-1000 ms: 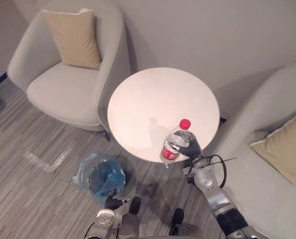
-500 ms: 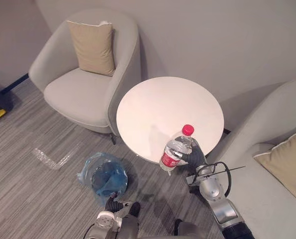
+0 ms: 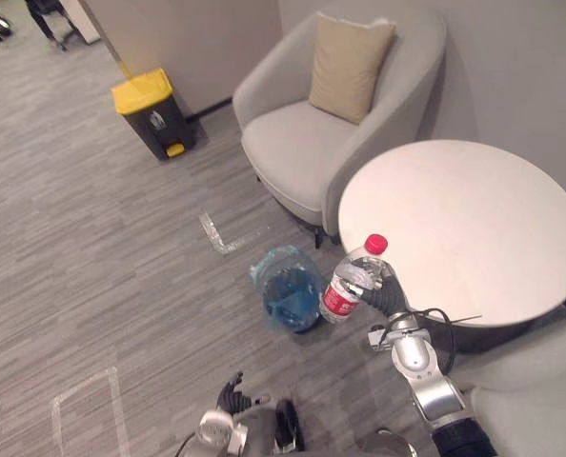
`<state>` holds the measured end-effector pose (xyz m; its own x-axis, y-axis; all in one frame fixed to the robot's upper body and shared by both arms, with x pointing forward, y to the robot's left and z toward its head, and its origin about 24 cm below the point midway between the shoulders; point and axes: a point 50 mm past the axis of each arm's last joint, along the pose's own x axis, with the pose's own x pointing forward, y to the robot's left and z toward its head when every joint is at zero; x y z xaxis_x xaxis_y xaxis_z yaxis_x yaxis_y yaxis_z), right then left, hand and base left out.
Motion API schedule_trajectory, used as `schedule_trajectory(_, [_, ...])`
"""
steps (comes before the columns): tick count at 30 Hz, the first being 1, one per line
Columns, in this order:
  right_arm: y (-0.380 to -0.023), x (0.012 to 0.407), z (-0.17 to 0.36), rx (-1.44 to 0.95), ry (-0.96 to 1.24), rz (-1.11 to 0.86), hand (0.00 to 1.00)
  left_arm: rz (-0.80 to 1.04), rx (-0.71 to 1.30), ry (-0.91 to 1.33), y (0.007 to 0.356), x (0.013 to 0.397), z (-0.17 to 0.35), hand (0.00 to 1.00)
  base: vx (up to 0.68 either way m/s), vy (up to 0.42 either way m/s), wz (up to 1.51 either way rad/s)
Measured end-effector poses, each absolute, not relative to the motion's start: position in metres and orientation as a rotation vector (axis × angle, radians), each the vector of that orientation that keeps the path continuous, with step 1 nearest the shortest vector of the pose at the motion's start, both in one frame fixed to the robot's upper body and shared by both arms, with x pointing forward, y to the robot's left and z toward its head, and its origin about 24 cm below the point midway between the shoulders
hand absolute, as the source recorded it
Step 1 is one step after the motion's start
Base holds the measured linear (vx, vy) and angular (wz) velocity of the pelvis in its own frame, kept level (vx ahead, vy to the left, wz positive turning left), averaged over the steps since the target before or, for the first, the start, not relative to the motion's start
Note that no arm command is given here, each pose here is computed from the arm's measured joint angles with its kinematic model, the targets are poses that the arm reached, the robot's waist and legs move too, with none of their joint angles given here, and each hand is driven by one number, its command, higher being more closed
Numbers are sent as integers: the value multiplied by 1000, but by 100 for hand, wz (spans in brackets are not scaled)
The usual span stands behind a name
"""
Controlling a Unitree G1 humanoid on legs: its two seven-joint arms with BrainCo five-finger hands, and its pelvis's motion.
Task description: Gather rubbish on tea table into small bin, then transfer packed bag to large trash can.
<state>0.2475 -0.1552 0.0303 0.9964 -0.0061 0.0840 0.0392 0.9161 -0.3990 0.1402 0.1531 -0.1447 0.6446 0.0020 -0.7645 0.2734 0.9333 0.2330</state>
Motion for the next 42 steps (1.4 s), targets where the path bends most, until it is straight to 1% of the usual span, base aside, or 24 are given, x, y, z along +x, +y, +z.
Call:
schedule_trajectory(7, [-137, 247, 18, -379, -38, 23, 100, -164, 388, 852, 160, 142, -144, 0, 50, 88, 7])
schedule_trajectory(12, [-134, 246, 12, -388, -14, 49, 100, -153, 410, 838, 167, 146, -141, 0, 98, 50, -1])
schedule_trajectory(16, [-135, 243, 6, -409, 16, 68, 100, -124, 423, 859, 176, 143, -143, 0, 186, 11, 36])
schedule_trajectory(21, [-132, 244, 4, -409, 23, 82, 100, -103, 429, 885, 179, 139, -145, 0, 282, -77, 39])
schedule_trajectory(29, [-147, 240, 0, -454, 43, 73, 100, -98, 395, 896, 172, 138, -147, 0, 327, -82, 12])
schedule_trajectory(35, [-145, 243, 3, -449, 32, 61, 100, -112, 375, 873, 163, 142, -145, 0, 193, 191, -49])
schedule_trajectory(39, [-135, 243, 3, -417, 33, 67, 100, -112, 397, 861, 167, 147, -143, 0, 70, 160, -10])
schedule_trajectory(42, [-133, 243, 3, -441, 27, 74, 100, -109, 406, 863, 170, 146, -143, 0, 9, 53, -10])
